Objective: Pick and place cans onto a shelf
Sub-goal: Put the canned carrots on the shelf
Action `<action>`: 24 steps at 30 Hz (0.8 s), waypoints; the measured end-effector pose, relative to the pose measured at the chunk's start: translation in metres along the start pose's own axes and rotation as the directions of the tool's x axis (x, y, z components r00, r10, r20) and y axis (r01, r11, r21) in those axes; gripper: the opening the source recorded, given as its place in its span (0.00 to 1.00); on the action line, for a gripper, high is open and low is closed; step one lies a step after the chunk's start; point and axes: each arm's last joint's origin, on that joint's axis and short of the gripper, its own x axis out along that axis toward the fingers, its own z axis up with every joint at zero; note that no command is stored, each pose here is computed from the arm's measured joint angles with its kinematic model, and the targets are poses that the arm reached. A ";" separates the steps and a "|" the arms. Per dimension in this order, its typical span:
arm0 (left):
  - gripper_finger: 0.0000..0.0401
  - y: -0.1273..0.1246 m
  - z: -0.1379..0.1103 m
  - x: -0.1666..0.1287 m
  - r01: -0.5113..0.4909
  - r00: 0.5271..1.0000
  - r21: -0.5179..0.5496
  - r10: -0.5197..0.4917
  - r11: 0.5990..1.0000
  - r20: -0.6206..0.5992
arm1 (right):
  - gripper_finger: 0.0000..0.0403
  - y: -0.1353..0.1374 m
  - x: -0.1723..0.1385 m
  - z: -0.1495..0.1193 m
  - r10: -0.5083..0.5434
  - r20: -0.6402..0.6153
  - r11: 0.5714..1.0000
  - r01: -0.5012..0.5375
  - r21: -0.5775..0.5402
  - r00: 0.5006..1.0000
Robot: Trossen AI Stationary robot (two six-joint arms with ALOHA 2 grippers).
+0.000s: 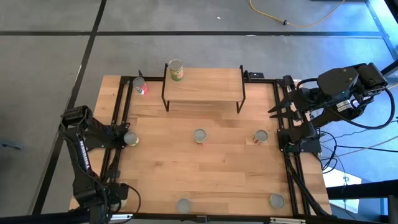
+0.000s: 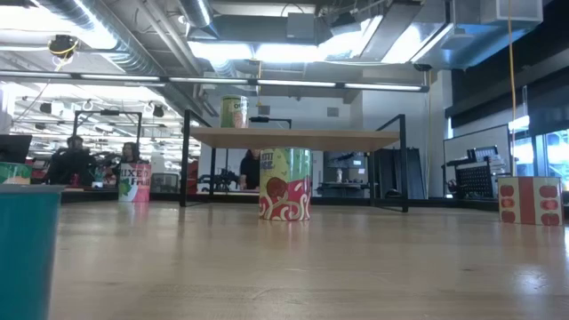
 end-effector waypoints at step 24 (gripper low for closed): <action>0.00 0.018 0.050 -0.015 -0.065 0.998 -0.209 0.068 0.976 0.008 | 0.18 0.000 0.000 0.000 -0.003 0.000 1.000 0.003 0.000 1.000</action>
